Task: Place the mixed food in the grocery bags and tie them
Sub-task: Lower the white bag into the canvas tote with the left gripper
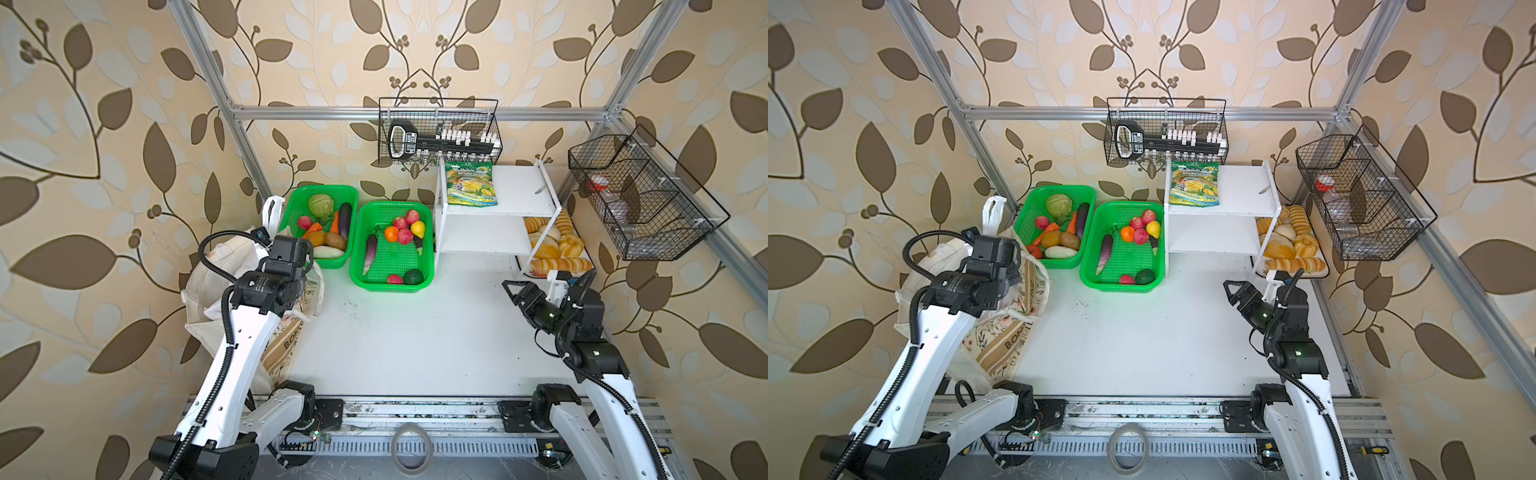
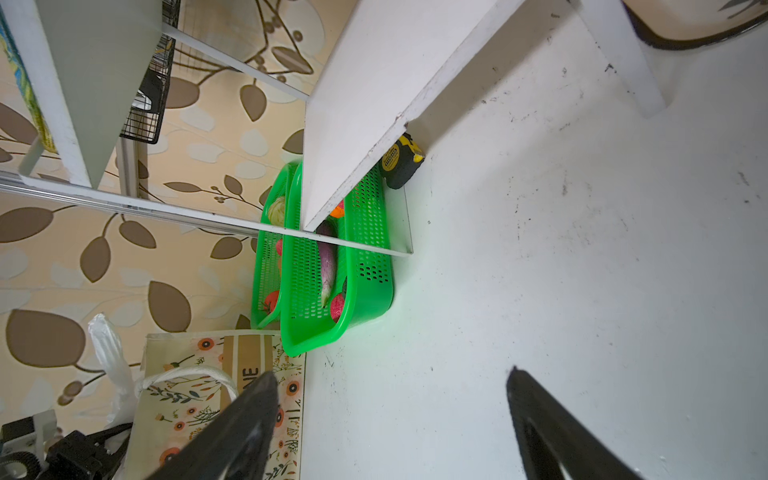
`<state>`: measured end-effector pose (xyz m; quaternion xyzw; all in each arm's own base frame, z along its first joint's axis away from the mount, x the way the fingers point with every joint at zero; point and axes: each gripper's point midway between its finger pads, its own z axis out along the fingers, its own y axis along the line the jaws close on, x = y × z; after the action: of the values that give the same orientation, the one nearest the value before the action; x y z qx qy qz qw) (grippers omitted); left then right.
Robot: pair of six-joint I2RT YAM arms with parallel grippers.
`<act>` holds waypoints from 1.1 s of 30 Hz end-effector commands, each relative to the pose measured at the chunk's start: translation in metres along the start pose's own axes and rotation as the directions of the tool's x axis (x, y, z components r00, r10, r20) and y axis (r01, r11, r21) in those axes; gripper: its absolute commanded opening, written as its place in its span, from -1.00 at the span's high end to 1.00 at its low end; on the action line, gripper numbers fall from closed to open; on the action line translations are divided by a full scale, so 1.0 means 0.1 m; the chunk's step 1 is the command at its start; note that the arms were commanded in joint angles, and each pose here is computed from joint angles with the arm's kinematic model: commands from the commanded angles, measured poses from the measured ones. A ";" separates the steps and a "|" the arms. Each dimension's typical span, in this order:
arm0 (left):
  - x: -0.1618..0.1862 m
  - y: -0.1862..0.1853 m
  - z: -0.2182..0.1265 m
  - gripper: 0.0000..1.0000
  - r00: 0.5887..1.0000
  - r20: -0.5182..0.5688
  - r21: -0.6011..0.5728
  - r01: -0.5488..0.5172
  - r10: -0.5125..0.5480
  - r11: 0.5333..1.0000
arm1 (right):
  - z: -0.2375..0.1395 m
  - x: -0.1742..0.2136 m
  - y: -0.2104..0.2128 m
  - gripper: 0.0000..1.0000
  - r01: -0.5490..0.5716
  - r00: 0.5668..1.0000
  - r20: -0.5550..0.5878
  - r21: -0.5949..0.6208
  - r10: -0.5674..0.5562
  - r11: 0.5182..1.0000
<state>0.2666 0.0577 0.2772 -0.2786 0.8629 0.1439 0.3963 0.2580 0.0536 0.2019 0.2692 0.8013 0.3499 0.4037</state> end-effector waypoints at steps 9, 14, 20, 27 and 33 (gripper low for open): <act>0.58 0.43 0.27 -0.40 0.972 -0.208 -0.121 0.083 -0.107 0.989 | -0.10 -0.05 0.07 -0.73 0.001 0.999 0.032 -0.003 0.000 1.000; -0.05 0.41 -0.11 -0.87 0.988 -0.053 -0.050 0.140 -0.143 0.989 | -0.10 -0.04 0.06 -0.73 0.007 1.000 0.031 -0.002 -0.007 1.000; -0.67 0.36 -0.47 -0.84 0.989 0.078 0.016 0.126 -0.127 0.992 | -0.06 -0.04 0.06 -0.73 0.003 1.000 0.021 -0.001 -0.003 1.000; -0.53 0.25 -0.24 0.08 0.998 0.014 0.008 0.066 -0.066 0.998 | -0.07 -0.02 0.03 -0.73 -0.010 1.000 0.029 0.001 0.010 1.000; 0.04 0.28 0.29 0.18 0.984 -0.152 -0.036 0.087 -0.091 0.996 | -0.08 0.03 -0.05 -0.73 -0.002 0.999 0.034 0.007 0.001 1.000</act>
<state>0.2665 0.0883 0.2768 -0.3124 0.8742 0.1297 0.3483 0.2513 0.0515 0.2079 0.2702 0.7946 0.3478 0.4180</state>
